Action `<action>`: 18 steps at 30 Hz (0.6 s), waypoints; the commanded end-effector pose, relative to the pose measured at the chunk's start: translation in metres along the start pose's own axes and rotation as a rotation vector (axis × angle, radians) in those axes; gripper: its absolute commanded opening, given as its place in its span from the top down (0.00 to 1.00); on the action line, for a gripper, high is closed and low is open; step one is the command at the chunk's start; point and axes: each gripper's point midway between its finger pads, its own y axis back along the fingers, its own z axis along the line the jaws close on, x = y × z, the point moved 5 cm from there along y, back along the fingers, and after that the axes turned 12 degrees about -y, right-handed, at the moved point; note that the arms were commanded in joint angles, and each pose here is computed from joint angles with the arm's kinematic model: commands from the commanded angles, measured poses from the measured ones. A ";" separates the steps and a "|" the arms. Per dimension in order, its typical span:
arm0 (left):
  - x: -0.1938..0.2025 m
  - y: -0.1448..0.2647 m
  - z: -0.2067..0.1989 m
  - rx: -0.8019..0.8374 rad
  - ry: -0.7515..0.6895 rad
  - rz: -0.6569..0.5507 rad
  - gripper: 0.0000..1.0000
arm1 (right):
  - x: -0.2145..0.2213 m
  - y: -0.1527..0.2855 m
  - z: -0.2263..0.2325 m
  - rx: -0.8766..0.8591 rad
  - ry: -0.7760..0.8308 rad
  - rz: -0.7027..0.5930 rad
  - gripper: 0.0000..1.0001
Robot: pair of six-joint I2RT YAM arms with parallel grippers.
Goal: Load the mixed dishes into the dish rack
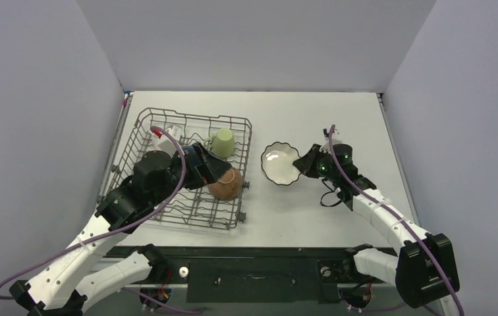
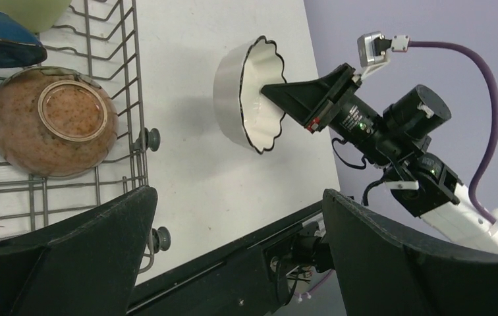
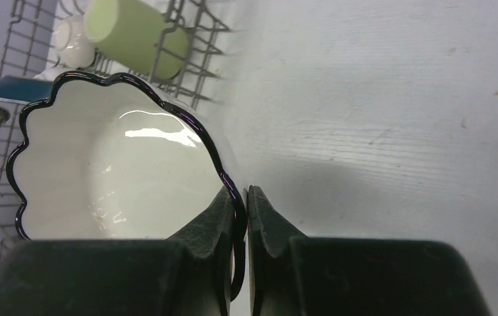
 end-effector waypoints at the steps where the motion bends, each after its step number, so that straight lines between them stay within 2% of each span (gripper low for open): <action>1: -0.008 -0.004 -0.012 0.141 0.084 0.001 0.04 | -0.028 0.023 0.085 -0.339 0.075 -0.091 1.00; 7: -0.001 -0.013 -0.011 0.193 0.106 0.037 0.03 | -0.013 0.039 0.131 -0.507 0.100 -0.033 1.00; 17: 0.009 -0.022 -0.010 0.222 0.118 0.075 0.00 | 0.004 0.055 0.177 -0.727 0.053 0.004 1.00; 18: 0.011 -0.023 -0.009 0.222 0.125 0.079 0.04 | 0.007 0.054 0.179 -0.732 0.045 0.017 1.00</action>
